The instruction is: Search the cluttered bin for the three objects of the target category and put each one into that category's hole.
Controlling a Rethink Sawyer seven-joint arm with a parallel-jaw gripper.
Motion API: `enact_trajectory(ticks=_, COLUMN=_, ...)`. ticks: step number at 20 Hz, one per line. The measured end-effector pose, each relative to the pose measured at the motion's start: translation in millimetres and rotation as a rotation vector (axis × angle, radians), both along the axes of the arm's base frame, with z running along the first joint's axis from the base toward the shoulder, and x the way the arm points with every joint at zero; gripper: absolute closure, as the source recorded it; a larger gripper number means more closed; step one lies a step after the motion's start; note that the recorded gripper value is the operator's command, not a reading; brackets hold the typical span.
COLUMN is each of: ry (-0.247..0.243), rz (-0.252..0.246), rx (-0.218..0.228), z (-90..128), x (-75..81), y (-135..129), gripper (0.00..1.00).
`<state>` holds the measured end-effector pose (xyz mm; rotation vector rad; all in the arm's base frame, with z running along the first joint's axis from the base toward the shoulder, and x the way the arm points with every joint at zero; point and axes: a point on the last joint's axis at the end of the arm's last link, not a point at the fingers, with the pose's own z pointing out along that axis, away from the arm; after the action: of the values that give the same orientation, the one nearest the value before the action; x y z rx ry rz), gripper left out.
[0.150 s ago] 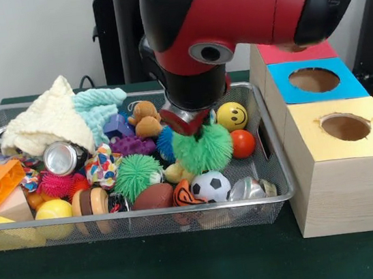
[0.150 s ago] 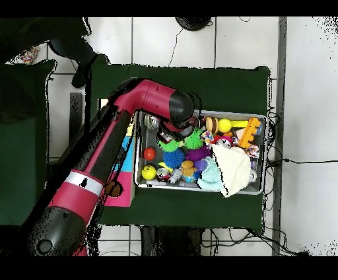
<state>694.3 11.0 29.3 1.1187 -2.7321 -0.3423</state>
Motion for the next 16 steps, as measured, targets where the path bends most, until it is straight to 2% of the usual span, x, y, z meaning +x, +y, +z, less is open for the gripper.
enact_trajectory(ticks=1, ry=-0.027, rz=-0.008, rx=0.007, z=-1.2, x=3.0, y=1.4, gripper=1.00)
enact_trajectory(ticks=4, ry=-0.062, rz=-0.019, rx=0.013, z=-1.5, x=7.6, y=3.4, gripper=1.00)
enact_trajectory(ticks=7, ry=-0.080, rz=-0.026, rx=0.020, z=-0.8, x=10.1, y=5.2, gripper=1.00)
enact_trajectory(ticks=16, ry=-0.088, rz=-0.032, rx=0.028, z=1.7, x=12.5, y=3.6, gripper=1.00)
